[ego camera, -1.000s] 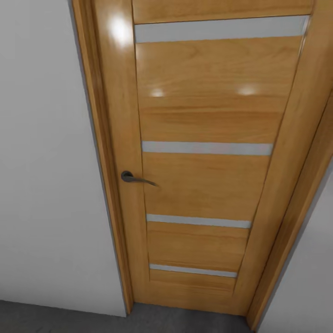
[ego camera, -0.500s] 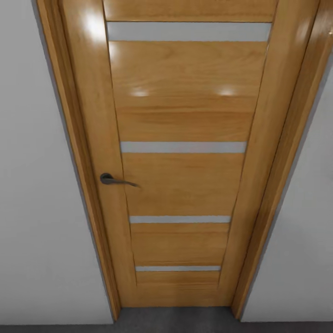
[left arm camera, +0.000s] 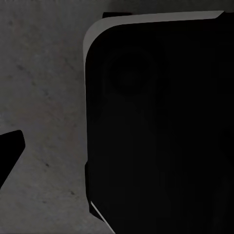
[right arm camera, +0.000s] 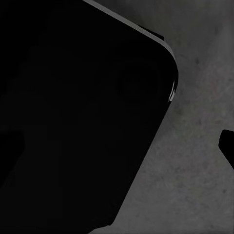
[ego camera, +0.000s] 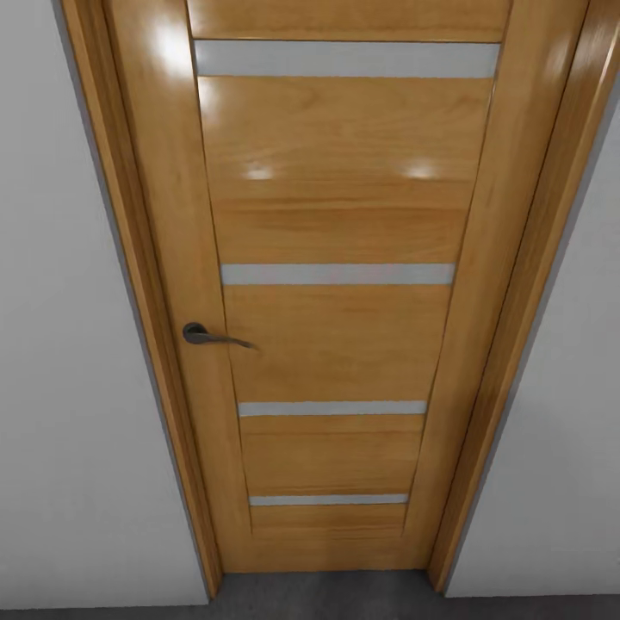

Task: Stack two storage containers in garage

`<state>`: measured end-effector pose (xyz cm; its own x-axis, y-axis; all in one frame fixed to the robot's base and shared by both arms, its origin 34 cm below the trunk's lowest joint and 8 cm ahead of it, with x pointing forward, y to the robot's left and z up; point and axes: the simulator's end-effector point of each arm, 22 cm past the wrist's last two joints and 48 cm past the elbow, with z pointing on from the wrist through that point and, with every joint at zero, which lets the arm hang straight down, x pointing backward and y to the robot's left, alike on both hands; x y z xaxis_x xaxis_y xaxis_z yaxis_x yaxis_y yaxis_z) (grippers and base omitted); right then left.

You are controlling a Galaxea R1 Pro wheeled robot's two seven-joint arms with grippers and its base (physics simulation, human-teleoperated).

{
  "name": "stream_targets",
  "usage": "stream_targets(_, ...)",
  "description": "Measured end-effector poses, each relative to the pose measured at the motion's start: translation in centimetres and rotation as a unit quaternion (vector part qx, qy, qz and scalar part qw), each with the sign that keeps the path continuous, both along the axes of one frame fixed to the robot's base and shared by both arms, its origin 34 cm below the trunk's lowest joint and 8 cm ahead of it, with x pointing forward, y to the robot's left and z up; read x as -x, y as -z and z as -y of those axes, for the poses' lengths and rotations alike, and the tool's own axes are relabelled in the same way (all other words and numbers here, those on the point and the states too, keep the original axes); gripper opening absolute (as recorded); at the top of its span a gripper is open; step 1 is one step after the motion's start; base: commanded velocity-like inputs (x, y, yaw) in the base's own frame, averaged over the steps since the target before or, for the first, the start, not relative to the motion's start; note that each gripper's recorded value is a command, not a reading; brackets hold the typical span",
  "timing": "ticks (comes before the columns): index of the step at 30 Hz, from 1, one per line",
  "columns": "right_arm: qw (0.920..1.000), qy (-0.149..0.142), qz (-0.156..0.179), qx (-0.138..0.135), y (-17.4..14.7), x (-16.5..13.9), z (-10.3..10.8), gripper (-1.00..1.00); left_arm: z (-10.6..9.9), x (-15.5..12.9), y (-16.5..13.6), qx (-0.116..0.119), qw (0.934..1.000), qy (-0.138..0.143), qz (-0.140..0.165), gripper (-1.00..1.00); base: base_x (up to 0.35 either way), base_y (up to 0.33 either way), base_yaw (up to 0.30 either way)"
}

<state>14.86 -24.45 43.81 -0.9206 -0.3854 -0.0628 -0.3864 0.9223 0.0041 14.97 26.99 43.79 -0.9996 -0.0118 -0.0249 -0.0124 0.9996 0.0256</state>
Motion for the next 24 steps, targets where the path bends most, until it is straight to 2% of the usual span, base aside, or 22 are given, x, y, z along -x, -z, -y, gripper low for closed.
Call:
stream_targets(4, 1.0000, 0.000, 0.000, 0.000, 0.00, 0.00, -0.01, 1.00, 0.00, -0.01, 0.00, 0.000, 1.0000, 0.000, 0.000, 1.00, 0.000, -0.008, 0.000)
stream_targets(13, 1.0000, 0.000, 0.000, 0.000, 0.00, -0.01, -0.03, 1.00, 0.00, -0.01, 0.00, 0.000, 1.0000, 0.000, 0.000, 1.00, 0.000, -0.187, 0.000)
stream_targets(24, 1.0000, 0.000, 0.000, 0.000, 0.00, -0.01, -0.01, 1.00, -0.09, 0.00, 0.00, -0.001, 1.0000, 0.000, 0.000, 1.00, 0.000, -0.022, 0.000)
